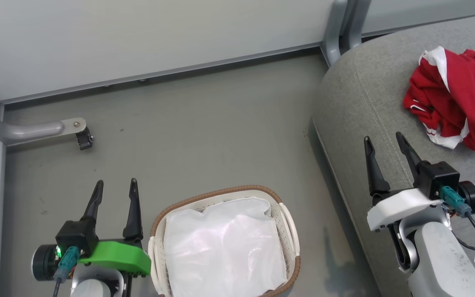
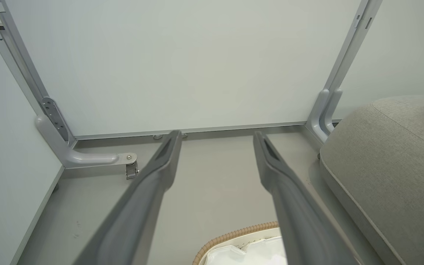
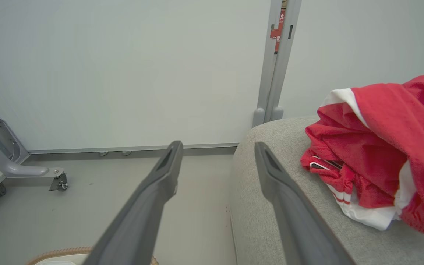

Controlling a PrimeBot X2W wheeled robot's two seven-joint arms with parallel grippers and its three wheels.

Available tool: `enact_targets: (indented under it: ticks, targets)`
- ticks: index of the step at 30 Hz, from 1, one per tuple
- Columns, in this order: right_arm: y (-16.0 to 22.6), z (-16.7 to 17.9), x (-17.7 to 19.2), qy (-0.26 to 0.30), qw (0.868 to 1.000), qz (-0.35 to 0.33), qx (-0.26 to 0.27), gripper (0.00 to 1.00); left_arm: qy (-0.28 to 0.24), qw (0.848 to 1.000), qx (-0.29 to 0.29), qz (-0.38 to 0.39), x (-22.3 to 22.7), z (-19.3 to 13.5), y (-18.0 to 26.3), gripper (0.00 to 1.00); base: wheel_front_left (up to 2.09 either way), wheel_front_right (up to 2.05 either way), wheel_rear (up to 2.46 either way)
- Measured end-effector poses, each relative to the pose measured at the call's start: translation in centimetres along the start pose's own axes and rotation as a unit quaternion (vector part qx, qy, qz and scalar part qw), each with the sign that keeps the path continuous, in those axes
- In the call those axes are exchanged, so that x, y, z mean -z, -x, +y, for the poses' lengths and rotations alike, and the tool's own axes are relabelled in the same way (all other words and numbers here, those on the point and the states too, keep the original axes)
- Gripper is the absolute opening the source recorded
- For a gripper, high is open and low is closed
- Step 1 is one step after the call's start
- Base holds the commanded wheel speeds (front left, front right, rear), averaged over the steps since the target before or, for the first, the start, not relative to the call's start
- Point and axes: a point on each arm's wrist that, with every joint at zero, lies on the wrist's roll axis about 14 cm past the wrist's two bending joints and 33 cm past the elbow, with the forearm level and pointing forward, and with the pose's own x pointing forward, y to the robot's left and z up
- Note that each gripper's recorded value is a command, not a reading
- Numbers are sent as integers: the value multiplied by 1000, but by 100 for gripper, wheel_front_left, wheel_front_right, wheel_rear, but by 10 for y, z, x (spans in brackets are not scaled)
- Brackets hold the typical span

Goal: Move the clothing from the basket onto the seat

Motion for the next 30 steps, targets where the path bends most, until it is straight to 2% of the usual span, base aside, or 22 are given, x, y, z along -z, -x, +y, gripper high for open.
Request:
enact_targets:
  ticks: [9,30]
  targets:
    - [14,16,5,-10,1000,10,-17,100,-2,999,-38,3,0,21,26,100,0,0,0]
    - [44,32,15,-28,999,30,-34,100,24,997,-72,8,6,36,64,100,0,0,0]
